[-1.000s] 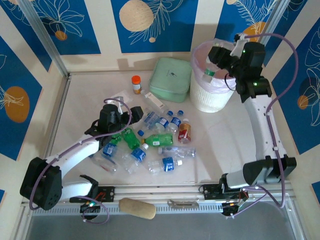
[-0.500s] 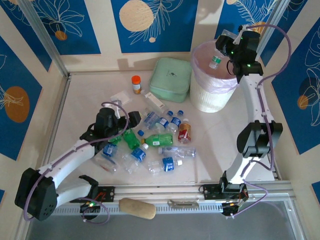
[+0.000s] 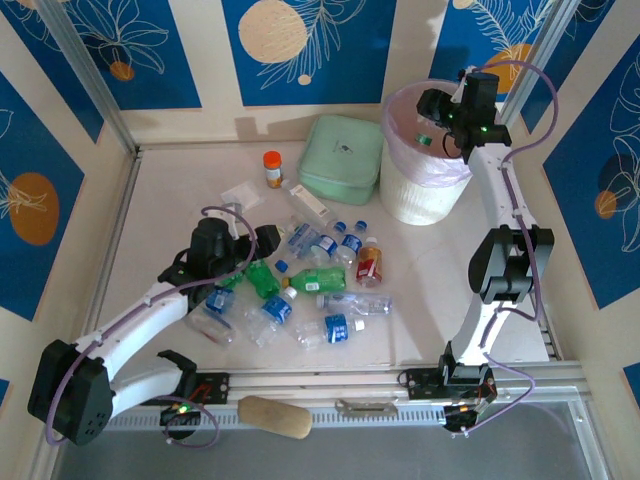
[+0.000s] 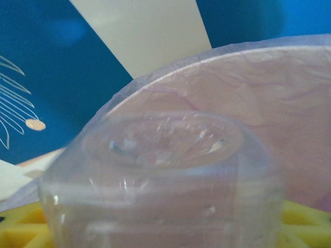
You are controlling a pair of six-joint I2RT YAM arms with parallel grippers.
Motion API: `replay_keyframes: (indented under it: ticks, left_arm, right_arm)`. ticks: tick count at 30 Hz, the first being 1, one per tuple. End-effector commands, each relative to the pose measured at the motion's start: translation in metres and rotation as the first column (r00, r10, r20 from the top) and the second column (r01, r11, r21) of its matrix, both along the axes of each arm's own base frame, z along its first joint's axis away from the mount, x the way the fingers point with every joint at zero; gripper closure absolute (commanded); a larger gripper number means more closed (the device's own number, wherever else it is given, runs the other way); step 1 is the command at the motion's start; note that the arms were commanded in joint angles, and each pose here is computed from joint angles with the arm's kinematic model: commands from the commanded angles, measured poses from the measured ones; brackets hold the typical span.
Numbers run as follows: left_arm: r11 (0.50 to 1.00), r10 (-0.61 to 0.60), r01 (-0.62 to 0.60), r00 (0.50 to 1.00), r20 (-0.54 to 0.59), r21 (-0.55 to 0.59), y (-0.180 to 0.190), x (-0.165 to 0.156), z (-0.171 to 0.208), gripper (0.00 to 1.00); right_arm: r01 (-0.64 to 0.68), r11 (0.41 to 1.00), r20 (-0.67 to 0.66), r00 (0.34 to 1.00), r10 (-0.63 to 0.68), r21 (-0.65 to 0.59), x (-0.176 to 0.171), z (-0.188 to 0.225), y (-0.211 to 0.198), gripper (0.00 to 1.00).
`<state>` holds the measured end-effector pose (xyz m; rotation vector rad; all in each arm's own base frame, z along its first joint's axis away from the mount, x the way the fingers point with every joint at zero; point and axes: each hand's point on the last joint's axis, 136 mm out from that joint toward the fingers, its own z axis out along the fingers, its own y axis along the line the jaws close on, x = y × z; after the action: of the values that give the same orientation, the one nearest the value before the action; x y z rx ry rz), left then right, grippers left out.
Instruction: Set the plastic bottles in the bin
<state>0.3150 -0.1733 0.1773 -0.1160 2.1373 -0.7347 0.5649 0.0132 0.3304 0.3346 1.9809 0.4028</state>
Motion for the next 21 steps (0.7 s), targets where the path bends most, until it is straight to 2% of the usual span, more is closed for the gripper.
replay_keyframes:
  ticks: [1, 4, 8, 13, 18, 21]
  left_arm:
    - [1.000, 0.000, 0.000, 1.000, -0.005, 0.022, 0.002, 0.000, -0.005, 0.00]
    - [1.000, -0.004, 0.004, 1.000, -0.009, 0.022, 0.001, 0.000, -0.006, 0.00]
    - [1.000, -0.004, 0.004, 1.000, -0.003, 0.024, 0.001, 0.001, -0.005, 0.00]
    - [1.000, -0.017, 0.017, 1.000, 0.001, 0.026, -0.001, 0.003, -0.004, 0.00]
    - [0.997, -0.073, 0.072, 0.997, 0.012, 0.041, -0.010, 0.005, -0.002, 0.00]
    - [0.989, -0.137, 0.135, 0.990, 0.029, 0.064, -0.018, 0.005, 0.005, 0.00]
  right_arm:
    - [-0.016, 1.000, 0.038, 0.999, 0.017, -0.022, 0.002, 0.021, 0.004, 0.20]
    - [-0.023, 0.999, 0.057, 0.998, 0.024, -0.030, -0.002, 0.035, 0.006, 0.15]
    - [-0.038, 0.998, 0.110, 0.993, 0.042, -0.042, -0.016, 0.065, 0.012, 0.15]
    - [-0.111, 0.993, 0.162, 0.980, 0.116, -0.039, -0.050, 0.093, 0.035, 0.15]
    - [-0.208, 0.977, 0.147, 0.966, 0.211, -0.036, -0.095, 0.084, 0.069, 0.14]
    - [-0.262, 0.965, 0.113, 0.958, 0.264, -0.025, -0.125, 0.062, 0.090, 0.09]
